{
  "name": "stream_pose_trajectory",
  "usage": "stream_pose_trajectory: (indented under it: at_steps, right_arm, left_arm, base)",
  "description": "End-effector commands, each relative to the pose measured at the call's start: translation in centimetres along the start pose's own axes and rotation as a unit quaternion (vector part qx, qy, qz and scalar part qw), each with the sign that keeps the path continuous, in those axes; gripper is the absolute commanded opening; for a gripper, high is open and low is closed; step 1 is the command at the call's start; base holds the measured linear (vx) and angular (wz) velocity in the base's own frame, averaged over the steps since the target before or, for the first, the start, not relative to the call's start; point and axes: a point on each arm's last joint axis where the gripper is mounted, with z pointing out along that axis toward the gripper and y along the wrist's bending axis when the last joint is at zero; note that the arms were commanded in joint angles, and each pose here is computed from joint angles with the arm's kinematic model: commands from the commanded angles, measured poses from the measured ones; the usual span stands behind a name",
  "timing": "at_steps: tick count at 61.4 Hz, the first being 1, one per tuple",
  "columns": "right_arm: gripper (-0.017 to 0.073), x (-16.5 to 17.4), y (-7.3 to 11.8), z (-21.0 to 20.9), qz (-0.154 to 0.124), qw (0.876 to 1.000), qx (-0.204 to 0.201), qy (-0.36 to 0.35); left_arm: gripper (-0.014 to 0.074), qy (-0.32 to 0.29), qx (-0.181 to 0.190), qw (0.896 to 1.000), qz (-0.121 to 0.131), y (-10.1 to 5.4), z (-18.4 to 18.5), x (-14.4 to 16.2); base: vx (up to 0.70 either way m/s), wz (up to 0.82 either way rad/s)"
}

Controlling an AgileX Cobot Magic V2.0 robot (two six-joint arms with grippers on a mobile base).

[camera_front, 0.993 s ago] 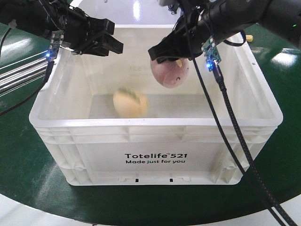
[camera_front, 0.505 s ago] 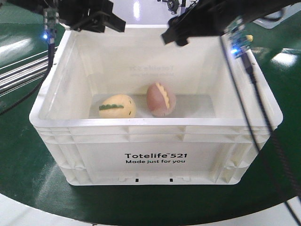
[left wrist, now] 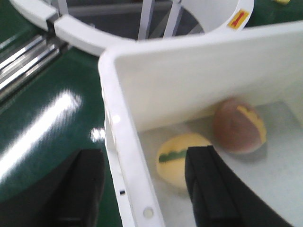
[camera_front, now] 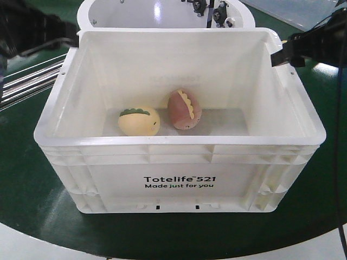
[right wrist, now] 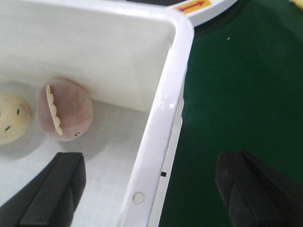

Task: Place moving items into box and shelve
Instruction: 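Lower both grippers onto the crate's side rims and grip them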

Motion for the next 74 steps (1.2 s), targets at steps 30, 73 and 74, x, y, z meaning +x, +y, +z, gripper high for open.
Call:
stream_pose_trajectory:
  at_steps: [30,73,74]
  right_arm:
    - [0.0594,-0.4,-0.4,4.0,0.041,0.998,-0.033,0.031]
    - [-0.0012,0.1,-0.1,4.1,0.087,0.993,-0.05,0.063]
    - [-0.0011,0.1,-0.1,4.1,0.087,0.993,-0.049,0.063]
  left_arm:
    - [0.0485,0.012,0.023,0.999,-0.045,-0.1,3.6,0.4]
    - [-0.001,0.076,0.04,0.994,-0.066,-0.3,4.8,1.5]
    - [-0.0009,0.076,0.042,0.994,-0.065,-0.3,4.8,1.5]
  base:
    - [0.0,0.0]
    - [0.0,0.0]
    - [0.0,0.0]
